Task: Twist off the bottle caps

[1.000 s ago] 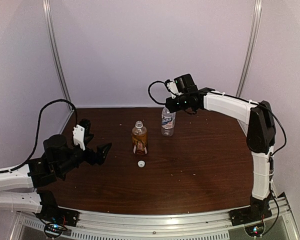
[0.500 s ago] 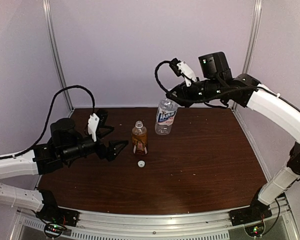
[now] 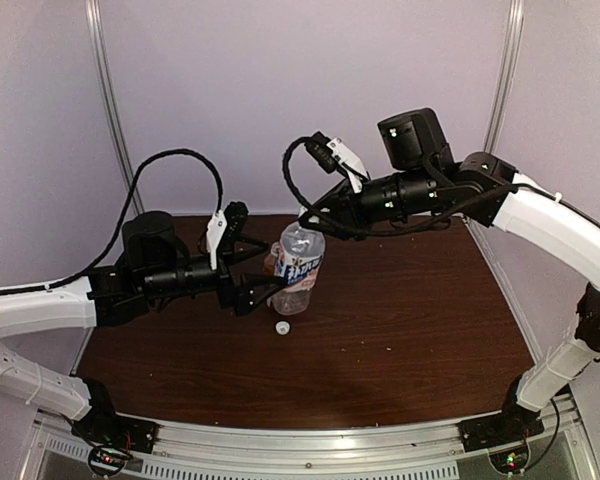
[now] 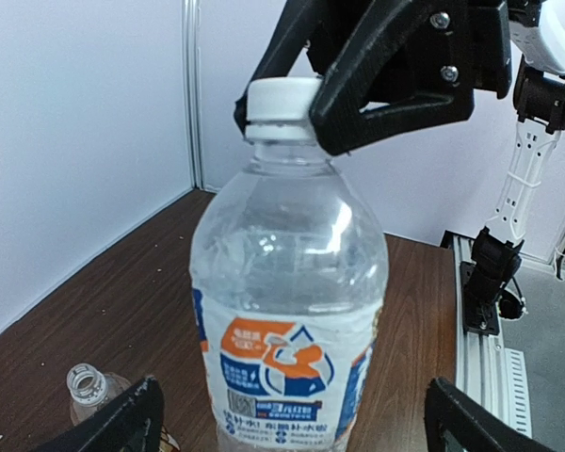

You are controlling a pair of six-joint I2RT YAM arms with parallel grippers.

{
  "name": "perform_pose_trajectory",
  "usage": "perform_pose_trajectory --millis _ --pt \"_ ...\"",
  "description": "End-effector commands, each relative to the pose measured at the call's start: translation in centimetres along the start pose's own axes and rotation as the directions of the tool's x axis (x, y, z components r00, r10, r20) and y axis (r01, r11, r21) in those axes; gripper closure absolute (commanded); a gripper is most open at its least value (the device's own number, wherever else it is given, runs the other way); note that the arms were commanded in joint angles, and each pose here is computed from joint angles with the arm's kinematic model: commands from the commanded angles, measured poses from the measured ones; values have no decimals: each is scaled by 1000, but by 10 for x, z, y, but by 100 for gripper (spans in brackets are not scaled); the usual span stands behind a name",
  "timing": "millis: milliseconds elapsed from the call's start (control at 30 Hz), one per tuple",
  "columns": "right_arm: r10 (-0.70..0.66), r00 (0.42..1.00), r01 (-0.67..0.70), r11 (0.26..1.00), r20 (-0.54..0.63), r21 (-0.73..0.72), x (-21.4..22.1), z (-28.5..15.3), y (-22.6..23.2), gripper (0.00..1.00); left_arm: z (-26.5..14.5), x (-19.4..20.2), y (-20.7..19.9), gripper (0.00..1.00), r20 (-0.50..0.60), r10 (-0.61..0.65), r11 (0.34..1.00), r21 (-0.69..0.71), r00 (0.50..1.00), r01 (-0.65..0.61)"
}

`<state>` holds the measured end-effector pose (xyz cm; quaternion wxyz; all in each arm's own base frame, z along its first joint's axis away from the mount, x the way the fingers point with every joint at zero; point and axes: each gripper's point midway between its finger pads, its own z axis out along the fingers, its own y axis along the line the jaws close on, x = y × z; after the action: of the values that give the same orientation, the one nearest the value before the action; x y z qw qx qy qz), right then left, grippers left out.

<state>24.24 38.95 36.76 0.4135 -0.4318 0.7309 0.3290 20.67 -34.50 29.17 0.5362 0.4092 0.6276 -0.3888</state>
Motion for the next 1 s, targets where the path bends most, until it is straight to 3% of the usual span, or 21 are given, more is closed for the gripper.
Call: perform_pose_trajectory --millis 0,100,300,700,800,967 --pt "19 998 -12 995 68 -102 -23 4 23 100 10 -18 -12 2 46 63 995 73 997 -66" --pt "32 996 -21 990 77 -143 -26 8 31 100 15 -15 -13 4 33 70 993 91 997 -73" --pt "43 995 -27 982 84 -186 -27 12 37 100 17 -12 -11 18 26 86 993 79 996 -88" --pt "61 992 -39 979 106 -200 -29 11 39 99 15 -8 -19 53 25 102 986 128 994 -104" --pt "72 990 -49 982 124 -180 -30 8 36 84 10 -10 -21 56 48 105 986 126 993 -111" --pt "103 975 -69 982 197 -173 -38 -1 35 44 4 -7 -24 61 55 94 986 133 994 -101"
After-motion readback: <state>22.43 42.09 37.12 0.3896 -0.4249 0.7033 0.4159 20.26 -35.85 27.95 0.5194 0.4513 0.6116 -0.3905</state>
